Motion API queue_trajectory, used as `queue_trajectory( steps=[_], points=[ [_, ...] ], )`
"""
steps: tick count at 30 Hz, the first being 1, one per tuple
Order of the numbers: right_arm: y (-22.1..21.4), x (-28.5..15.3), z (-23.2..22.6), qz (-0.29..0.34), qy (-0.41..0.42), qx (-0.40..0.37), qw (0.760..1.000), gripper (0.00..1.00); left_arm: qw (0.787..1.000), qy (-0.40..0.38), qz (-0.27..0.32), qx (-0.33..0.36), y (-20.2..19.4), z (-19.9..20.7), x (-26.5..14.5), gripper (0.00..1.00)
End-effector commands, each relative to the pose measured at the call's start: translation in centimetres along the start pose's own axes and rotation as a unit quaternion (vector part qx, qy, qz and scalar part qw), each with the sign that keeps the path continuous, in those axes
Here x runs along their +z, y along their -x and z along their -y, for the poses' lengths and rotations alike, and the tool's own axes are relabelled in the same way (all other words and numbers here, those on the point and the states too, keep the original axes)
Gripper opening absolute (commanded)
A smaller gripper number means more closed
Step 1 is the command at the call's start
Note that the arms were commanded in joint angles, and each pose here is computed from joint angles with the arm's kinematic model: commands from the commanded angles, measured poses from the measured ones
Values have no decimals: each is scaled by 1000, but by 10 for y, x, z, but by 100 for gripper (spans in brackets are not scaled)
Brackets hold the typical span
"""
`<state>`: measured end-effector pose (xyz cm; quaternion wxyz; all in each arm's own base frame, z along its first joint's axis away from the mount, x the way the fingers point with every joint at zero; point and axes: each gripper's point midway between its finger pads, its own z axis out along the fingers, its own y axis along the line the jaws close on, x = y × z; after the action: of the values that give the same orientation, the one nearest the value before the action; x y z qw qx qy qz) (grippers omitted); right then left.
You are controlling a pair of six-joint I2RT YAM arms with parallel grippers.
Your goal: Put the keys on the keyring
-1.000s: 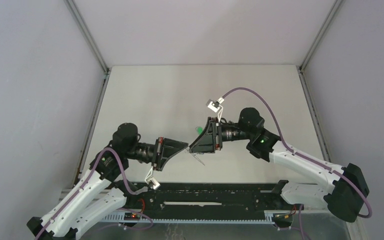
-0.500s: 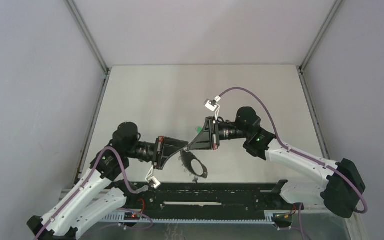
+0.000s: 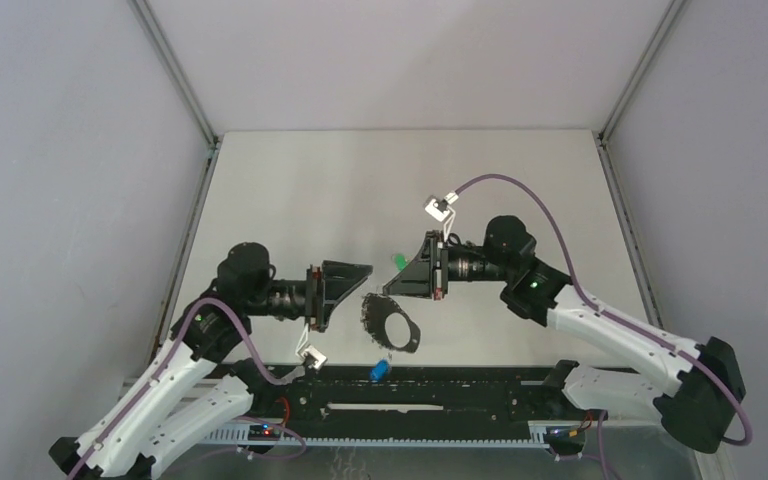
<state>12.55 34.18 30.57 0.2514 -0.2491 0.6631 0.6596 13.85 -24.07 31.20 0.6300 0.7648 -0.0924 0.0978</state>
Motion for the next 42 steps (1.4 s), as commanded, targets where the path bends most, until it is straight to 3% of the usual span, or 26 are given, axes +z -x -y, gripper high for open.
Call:
queue_trajectory(
  steps=[1,4,7,9,13,16,23,30,42],
  points=[
    [24,-18,-3,31,-73,-112,991,0,997,-47,-51,17,-10,-23,-26,60],
    [24,-29,6,27,-122,-149,981,0,987,-105,-44,-114,2,-5,-39,61],
    [26,-35,8,19,-152,-192,969,0,956,-129,-32,-262,16,1,-44,61],
    [27,-35,5,10,-159,-224,961,0,924,-112,-29,-365,17,-11,-41,60],
    [28,-33,-1,-4,-178,-276,944,0,824,-94,-18,-558,13,-33,-29,54],
    [28,-31,-6,-18,-189,-309,932,0,767,-97,3,-635,15,-41,-20,50],
    [23,-23,-9,-52,-212,-361,907,0,685,-86,40,-722,21,-43,-3,48],
    [23,-13,-20,-62,-205,-384,898,0,650,-74,42,-755,21,-35,7,46],
    [21,1,-34,-71,-182,-398,896,0,662,-98,11,-743,20,-6,15,45]
  ],
)
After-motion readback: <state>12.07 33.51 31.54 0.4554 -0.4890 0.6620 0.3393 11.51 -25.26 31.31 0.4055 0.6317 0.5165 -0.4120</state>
